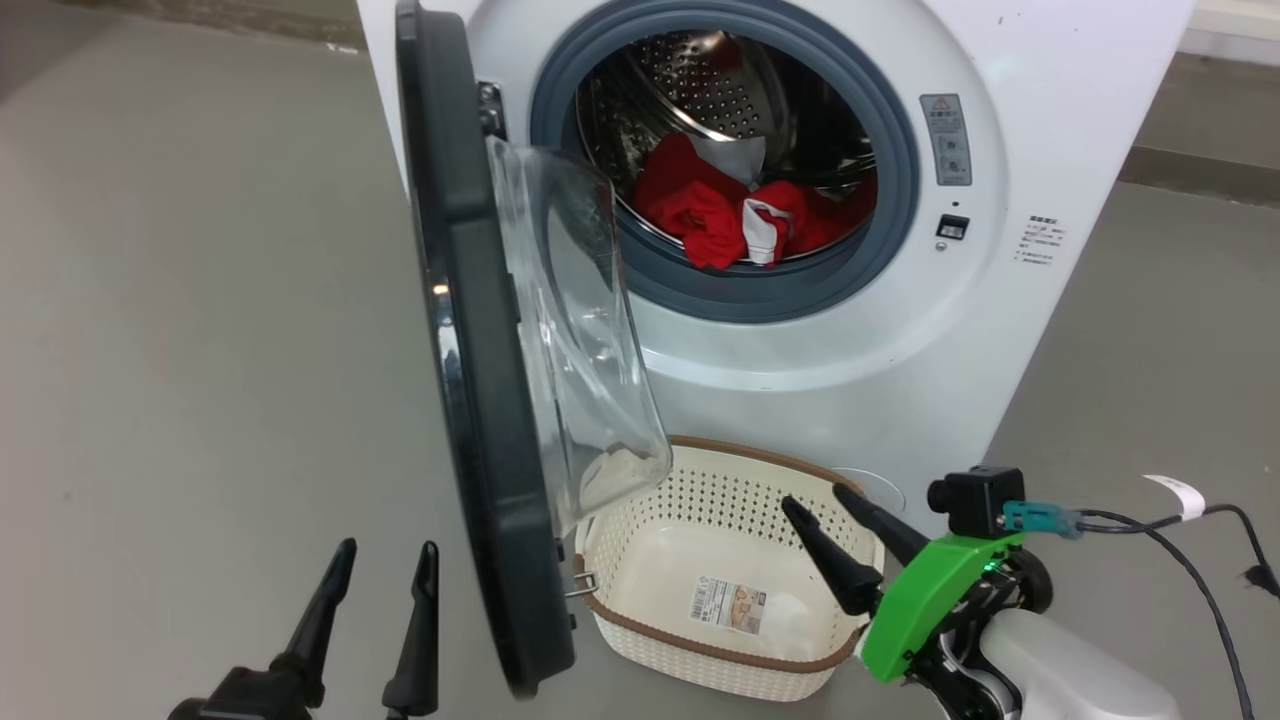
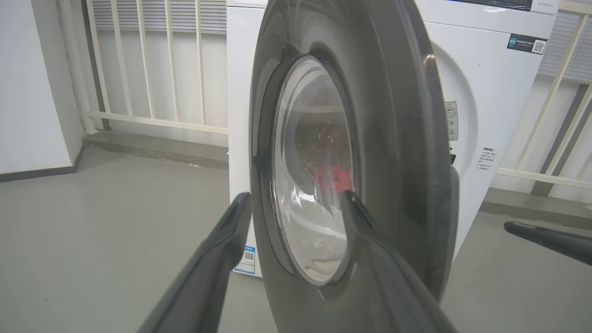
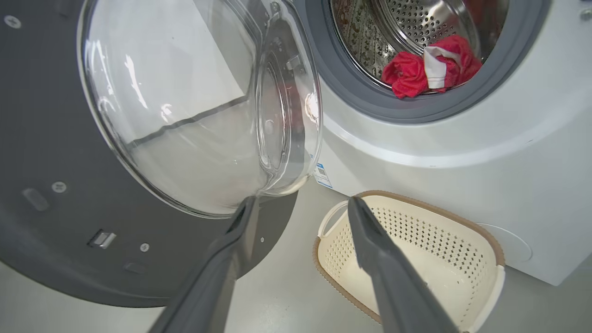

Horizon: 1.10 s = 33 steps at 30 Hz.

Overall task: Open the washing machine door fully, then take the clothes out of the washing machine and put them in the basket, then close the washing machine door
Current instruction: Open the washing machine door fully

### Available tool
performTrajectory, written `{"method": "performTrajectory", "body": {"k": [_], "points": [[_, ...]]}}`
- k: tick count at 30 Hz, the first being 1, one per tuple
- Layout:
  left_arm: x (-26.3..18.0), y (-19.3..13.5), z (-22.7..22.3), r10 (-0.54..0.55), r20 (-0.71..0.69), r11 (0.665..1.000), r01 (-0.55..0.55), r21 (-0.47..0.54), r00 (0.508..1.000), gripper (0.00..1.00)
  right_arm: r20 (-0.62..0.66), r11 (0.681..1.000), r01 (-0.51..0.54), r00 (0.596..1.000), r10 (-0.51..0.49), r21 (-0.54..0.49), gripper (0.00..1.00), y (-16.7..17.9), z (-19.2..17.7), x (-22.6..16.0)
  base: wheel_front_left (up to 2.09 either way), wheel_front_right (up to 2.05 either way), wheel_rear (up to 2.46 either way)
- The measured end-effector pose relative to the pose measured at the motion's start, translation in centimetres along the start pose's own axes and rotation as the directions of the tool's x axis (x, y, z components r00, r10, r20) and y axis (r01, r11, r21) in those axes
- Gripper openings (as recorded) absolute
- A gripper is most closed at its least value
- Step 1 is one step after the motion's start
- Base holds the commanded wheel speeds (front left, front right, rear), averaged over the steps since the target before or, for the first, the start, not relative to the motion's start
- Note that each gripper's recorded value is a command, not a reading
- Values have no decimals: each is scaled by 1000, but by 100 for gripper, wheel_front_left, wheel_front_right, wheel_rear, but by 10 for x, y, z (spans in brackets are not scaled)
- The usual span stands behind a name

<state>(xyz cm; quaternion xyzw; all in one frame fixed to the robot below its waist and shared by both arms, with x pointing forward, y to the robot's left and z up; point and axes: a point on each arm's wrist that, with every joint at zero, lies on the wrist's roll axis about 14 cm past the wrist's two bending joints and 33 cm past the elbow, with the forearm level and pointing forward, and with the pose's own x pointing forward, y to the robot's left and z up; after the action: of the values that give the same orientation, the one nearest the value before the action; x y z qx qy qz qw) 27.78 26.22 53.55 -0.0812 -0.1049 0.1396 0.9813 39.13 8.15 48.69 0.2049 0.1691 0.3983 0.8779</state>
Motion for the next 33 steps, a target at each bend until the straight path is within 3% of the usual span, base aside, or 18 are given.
{"method": "performTrajectory", "body": {"k": [4,9,17,21,33], "points": [[2,-2,-1,-6,-1,1000,6,0,1000,100,45,996,64,997,-61,-58,100,-19,5,-3,0,0,0],[4,-3,-1,-10,-3,1000,10,2,1000,100,233,983,130,968,-96,-132,100,-31,57,-8,0,0,0],[2,0,0,1,0,1000,-1,7,1000,100,301,936,235,941,-152,-263,100,-35,43,-37,0,0,0],[0,3,2,9,5,1000,-9,7,1000,100,334,924,293,921,-203,-245,100,-48,47,-51,0,0,0],[-5,7,-1,21,-4,1000,-21,6,1000,100,341,933,277,921,-190,-228,100,-42,45,-54,0,0,0]]}}
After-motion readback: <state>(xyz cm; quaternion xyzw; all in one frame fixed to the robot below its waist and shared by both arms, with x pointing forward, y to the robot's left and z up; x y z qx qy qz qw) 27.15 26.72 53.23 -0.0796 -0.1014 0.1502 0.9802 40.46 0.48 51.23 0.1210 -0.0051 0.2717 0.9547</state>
